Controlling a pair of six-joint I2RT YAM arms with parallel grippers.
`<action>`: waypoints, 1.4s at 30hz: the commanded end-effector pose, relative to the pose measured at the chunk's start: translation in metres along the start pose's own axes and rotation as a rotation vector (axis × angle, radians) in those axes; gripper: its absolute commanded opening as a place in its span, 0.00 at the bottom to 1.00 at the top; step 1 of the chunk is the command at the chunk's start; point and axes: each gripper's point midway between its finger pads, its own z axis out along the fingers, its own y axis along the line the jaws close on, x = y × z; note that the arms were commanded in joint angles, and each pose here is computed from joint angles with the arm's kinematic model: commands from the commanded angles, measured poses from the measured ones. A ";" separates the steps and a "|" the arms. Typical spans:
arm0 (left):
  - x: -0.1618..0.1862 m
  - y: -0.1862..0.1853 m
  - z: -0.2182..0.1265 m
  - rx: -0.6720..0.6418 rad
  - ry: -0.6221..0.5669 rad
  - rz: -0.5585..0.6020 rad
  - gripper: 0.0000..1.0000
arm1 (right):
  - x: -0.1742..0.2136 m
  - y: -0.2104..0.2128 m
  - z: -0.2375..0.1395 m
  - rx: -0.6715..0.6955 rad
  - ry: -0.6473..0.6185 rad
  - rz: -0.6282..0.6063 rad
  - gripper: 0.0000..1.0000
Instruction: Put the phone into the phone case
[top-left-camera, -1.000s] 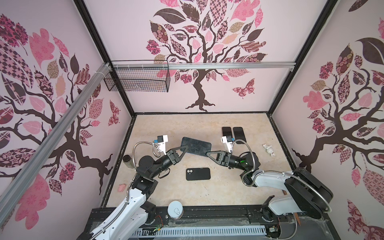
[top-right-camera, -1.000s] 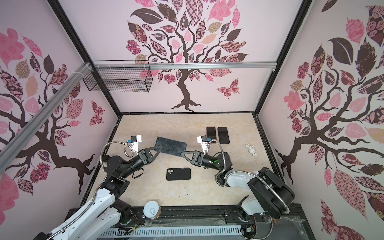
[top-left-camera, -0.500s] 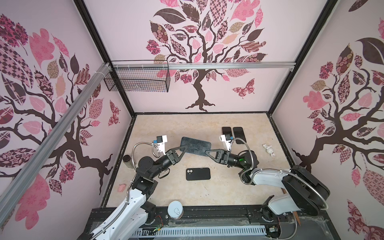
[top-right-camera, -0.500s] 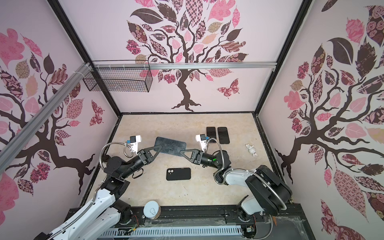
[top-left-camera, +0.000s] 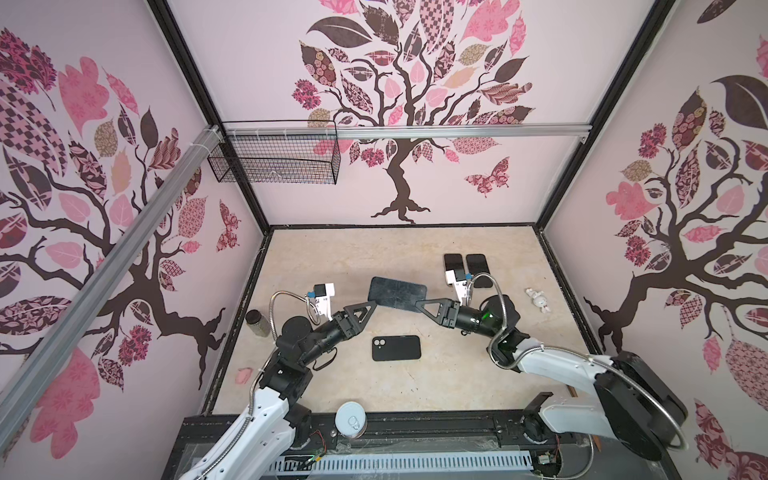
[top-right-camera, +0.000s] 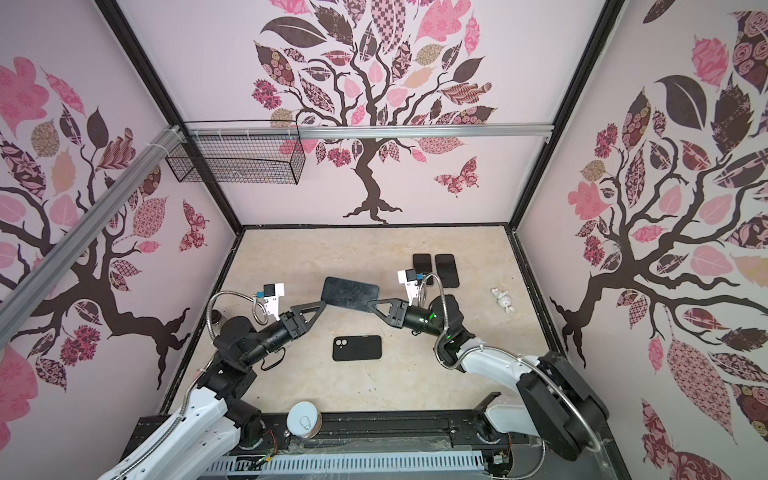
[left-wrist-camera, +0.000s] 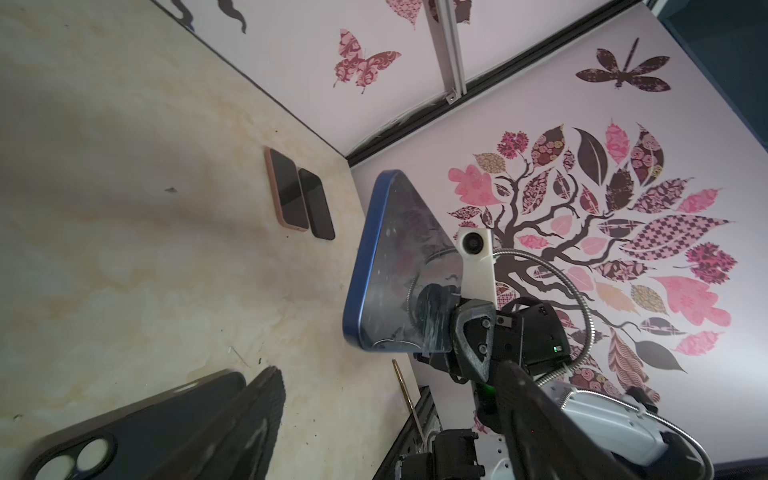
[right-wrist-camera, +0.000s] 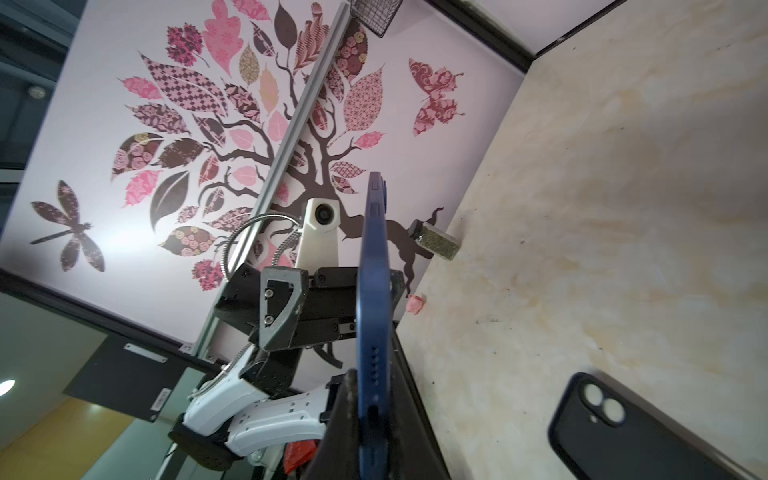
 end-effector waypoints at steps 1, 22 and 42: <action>-0.001 0.024 -0.015 -0.220 0.018 0.081 0.86 | -0.017 0.001 -0.008 0.156 -0.009 -0.153 0.00; 0.059 0.129 -0.030 -0.650 0.282 0.016 0.78 | 0.089 -0.081 -0.030 0.327 0.428 0.031 0.00; 0.095 0.164 -0.003 -0.666 0.412 0.020 0.53 | 0.103 -0.096 -0.013 0.249 0.456 0.190 0.00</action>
